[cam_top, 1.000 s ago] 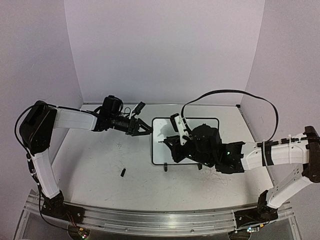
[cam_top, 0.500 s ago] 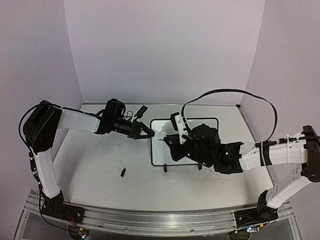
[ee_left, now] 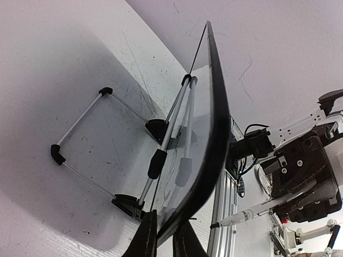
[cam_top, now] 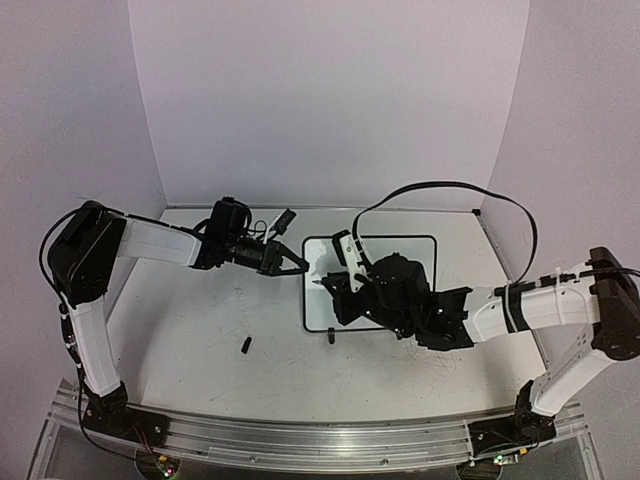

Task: Write a sentence on the whiteboard
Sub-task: Hold the whiteboard at the center of the board, then write a sentence on the whiteboard.

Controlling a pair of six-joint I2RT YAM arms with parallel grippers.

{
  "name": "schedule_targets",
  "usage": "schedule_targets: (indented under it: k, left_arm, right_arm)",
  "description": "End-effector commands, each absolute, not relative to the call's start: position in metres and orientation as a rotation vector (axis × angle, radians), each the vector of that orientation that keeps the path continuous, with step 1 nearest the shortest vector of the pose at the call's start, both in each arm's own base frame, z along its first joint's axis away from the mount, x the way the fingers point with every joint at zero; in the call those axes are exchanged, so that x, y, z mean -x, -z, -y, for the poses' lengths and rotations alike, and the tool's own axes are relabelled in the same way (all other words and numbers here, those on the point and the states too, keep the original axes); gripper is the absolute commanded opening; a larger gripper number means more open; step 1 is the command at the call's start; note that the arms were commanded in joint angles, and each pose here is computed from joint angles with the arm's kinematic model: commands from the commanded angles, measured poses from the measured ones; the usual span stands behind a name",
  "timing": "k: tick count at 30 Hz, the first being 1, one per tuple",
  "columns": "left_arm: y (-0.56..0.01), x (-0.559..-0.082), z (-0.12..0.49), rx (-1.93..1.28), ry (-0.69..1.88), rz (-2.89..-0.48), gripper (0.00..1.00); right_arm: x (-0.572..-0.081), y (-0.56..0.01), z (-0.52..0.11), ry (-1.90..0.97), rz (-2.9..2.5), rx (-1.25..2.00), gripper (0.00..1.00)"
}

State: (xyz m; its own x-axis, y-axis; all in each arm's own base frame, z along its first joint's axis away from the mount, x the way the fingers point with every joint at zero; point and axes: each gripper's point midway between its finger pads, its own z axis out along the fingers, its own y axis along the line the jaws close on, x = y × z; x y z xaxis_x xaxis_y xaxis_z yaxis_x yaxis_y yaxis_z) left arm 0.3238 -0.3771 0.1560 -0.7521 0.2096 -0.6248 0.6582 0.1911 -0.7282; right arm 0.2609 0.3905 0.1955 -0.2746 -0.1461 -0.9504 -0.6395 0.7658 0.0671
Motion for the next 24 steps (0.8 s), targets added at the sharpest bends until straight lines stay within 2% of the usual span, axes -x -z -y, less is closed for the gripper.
schedule_targets:
  k: [1,24]
  left_arm:
    - [-0.161,-0.322,0.378,-0.849,1.582,-2.033,0.07]
    - [-0.166,-0.316,0.379,-0.857,1.578,-2.023,0.00]
  right_arm:
    - [-0.268,-0.220,-0.403,-0.557,-1.734,0.578,0.00]
    - [-0.283,-0.214,-0.401,-0.482,-1.733,0.466,0.00]
